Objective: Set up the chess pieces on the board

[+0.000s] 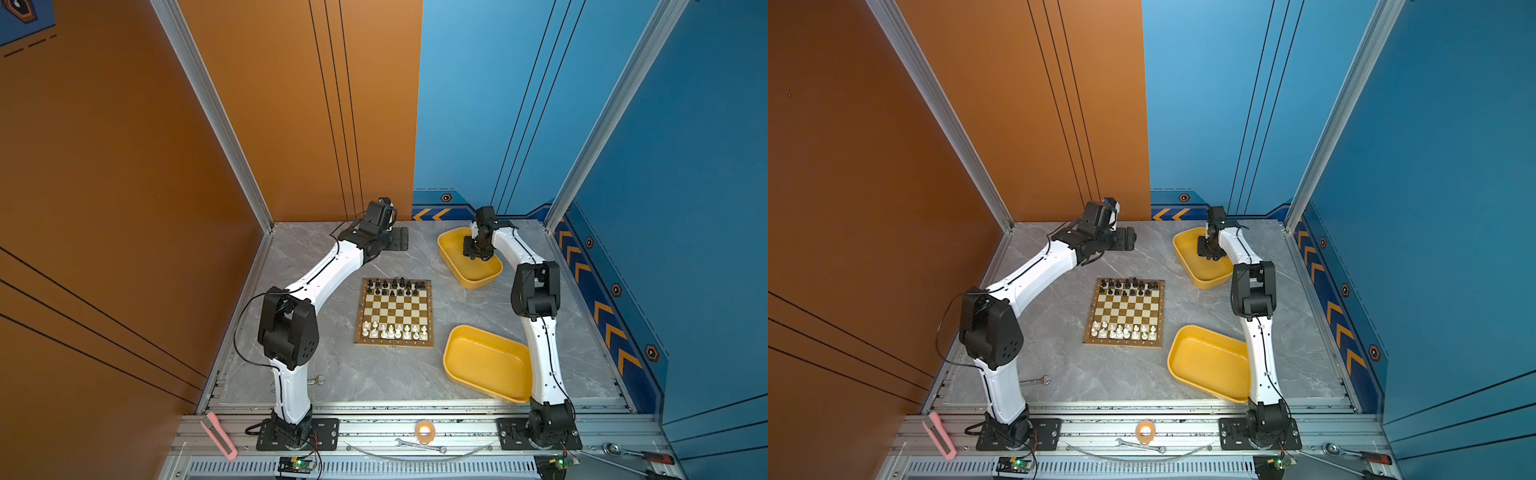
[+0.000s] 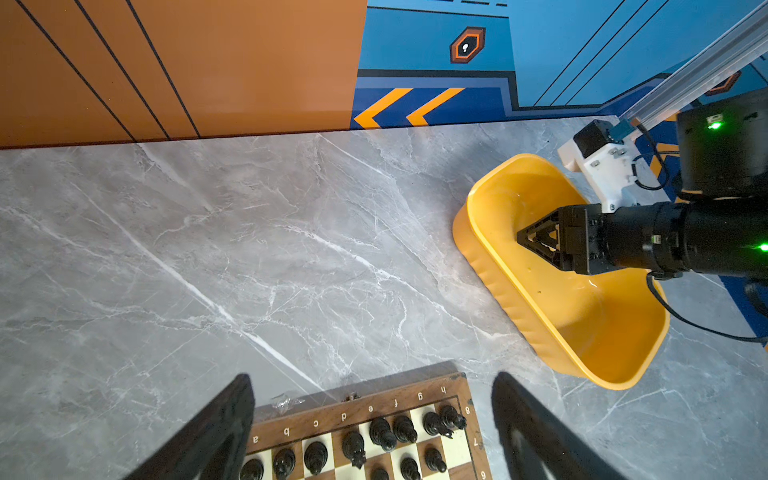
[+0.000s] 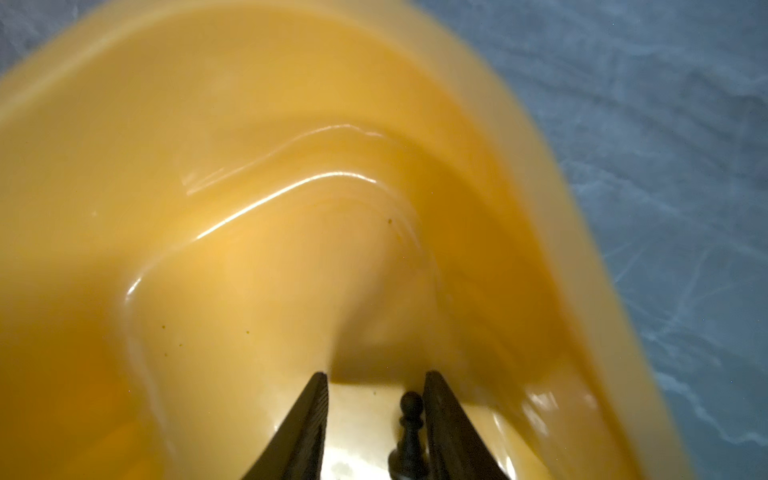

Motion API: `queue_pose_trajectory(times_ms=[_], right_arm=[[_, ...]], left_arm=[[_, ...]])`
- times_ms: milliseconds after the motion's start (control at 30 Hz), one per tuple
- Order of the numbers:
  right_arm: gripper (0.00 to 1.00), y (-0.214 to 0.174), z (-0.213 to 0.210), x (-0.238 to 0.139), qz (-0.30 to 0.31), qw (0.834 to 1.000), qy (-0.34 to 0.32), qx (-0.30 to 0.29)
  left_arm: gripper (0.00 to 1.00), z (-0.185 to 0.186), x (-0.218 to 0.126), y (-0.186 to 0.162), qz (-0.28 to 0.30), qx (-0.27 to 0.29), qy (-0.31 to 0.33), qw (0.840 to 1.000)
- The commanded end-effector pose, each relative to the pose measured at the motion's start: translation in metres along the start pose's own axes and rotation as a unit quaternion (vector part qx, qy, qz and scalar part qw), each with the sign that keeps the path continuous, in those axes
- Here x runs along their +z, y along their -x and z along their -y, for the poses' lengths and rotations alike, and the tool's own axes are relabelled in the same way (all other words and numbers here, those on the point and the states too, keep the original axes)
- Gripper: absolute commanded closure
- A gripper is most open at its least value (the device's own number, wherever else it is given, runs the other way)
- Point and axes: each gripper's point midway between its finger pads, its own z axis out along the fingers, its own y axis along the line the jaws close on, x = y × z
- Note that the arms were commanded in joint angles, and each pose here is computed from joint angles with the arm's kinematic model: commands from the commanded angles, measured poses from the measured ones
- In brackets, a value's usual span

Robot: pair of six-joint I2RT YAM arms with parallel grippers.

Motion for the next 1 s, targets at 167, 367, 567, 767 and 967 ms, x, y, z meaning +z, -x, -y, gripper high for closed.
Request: queue_pose_trajectory(times_ms=[167, 367, 567, 767, 967], right_arm=[[0.60, -0.015, 0.002, -0.017, -0.029, 0.999, -0.023, -0.012], [0.64, -0.019, 0.009, -0.019, -0.035, 0.998, -0.044, -0.011], [0.73, -0.023, 0.013, -0.013, -0.045, 0.998, -0.046, -0.001], [0.73, -0.020, 0.020, -0.005, -0.053, 0.997, -0.031, 0.041], [0.72, -0.022, 0.025, 0.000, -0.064, 0.995, -0.021, 0.068]], left_arm=[[0.10, -0.008, 0.002, -0.006, -0.005, 0.000, -0.006, 1.000], [0.10, -0.008, 0.003, -0.007, -0.006, -0.002, -0.007, 1.000], [0.10, -0.008, 0.004, -0.008, -0.006, -0.003, -0.007, 1.000], [0.10, -0.009, 0.003, -0.008, -0.006, -0.006, -0.006, 1.000], [0.10, -0.009, 0.005, -0.009, -0.008, -0.009, -0.004, 1.000]])
